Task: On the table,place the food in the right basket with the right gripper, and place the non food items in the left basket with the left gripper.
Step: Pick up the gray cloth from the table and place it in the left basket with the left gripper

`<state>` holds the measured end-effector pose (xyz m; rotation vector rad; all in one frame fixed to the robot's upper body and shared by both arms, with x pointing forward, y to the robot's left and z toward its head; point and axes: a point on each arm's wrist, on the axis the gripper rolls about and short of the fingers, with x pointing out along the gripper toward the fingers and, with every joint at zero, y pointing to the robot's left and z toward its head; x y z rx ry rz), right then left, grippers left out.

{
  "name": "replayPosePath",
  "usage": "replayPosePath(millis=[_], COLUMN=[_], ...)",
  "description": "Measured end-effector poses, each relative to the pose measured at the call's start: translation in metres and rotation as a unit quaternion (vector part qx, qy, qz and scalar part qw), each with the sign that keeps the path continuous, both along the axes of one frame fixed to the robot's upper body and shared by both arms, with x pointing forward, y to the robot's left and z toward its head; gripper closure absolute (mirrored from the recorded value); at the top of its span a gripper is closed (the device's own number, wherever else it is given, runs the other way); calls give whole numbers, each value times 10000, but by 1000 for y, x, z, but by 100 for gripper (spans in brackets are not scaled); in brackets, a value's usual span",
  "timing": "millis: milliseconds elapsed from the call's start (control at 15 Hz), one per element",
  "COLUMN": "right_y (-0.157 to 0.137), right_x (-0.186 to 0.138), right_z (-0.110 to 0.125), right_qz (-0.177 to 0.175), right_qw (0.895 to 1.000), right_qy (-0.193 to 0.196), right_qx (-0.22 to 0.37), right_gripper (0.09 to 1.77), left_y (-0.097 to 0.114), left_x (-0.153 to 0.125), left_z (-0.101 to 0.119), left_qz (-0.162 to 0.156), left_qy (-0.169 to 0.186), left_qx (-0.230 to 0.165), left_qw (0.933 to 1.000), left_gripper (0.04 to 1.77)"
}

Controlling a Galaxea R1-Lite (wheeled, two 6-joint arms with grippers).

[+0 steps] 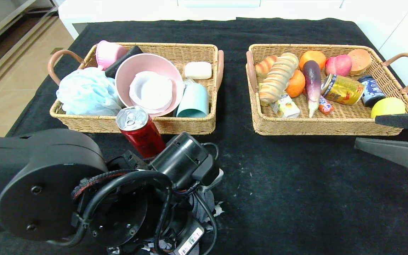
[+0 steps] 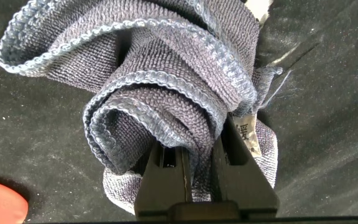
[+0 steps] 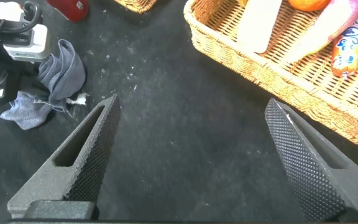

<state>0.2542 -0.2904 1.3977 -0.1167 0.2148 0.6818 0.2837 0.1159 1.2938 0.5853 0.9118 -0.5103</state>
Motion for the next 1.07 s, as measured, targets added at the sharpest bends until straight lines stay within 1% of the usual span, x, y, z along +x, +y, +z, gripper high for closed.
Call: replayPosePath(millis=[333, 467, 933, 1067], right_y=[0, 0, 0, 0], right_x=[0, 0, 0, 1], right_z=[0, 0, -1, -1], right_qz=[3, 3, 8, 6], right_qw=[10000, 10000, 10000, 10000], right_qy=[7, 7, 15, 23], right_qx=[-1, -1, -2, -5], right_gripper=[16, 16, 16, 16], left_y=[1, 2, 16, 19], left_x=[-1, -2, -13, -16], left_z=[0, 1, 30, 34], left_qz=[2, 72, 120, 120], left_qy=[11, 18, -291, -329], left_qx=[-10, -63, -494, -567], left_qw=[10000, 10000, 9983, 9978], left_gripper=[155, 155, 155, 155])
